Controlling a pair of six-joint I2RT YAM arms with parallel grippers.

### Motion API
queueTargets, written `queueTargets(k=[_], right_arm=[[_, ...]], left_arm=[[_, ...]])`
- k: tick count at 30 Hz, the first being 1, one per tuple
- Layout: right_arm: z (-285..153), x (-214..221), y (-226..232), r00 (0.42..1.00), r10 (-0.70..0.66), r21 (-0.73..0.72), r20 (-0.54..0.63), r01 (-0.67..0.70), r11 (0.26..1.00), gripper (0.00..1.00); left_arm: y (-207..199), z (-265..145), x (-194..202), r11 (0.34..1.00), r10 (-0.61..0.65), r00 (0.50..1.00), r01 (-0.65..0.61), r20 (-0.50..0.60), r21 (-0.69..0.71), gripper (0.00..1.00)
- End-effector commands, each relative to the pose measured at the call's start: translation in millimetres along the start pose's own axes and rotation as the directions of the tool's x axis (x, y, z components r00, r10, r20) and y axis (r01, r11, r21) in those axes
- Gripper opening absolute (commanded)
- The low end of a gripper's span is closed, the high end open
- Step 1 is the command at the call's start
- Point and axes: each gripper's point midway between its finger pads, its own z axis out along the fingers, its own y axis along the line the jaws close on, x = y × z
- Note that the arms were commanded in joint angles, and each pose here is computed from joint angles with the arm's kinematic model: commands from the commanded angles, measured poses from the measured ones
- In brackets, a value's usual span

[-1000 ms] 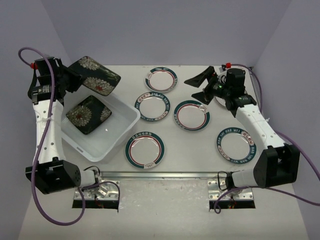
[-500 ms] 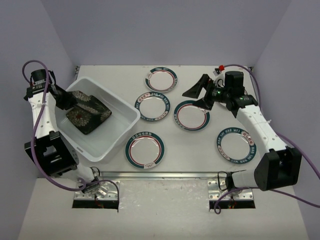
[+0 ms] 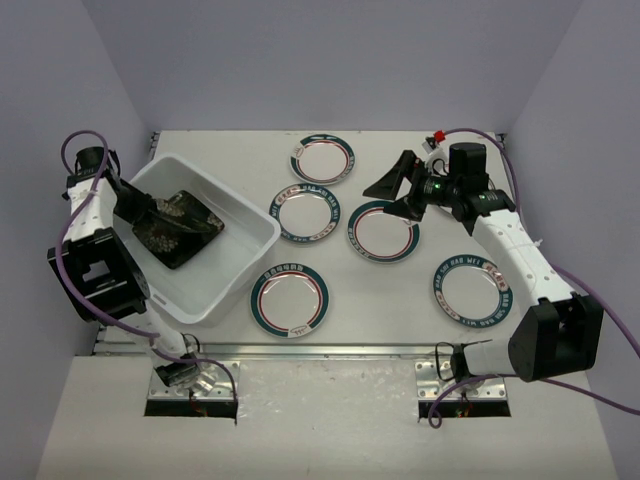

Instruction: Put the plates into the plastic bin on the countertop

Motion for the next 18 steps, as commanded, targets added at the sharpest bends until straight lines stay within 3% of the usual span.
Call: queueTargets(k=[1,5,10,18], right_arm=[[-11,-9,24,0.996,-0.085,-0.058,0.030,0.087,0.995,0.99],[-12,-11,25,0.995,-0.094,-0.049,0.040,0.096,0.994,0.99],[-10,-10,19,0.996,-0.084,-0.035,0.032,0.085,0.996,0.99],[-4,7,6,0.996,-0.082,-0.008,-0.042,0.081,0.997,0.99]], left_arm=[[-10,-3,-18,0.999,0.022,0.997,-0.025,0.076,0.039,0.33],[11,10,-11,0.999,0.020,0.997,-0.017,0.073,-0.048,0.69],[33,28,4,0.989,0.029,0.999,-0.023,0.040,-0.145,1.00],[32,43,14,0.983,0.053,0.999,-0.049,0.014,-0.175,1.00]])
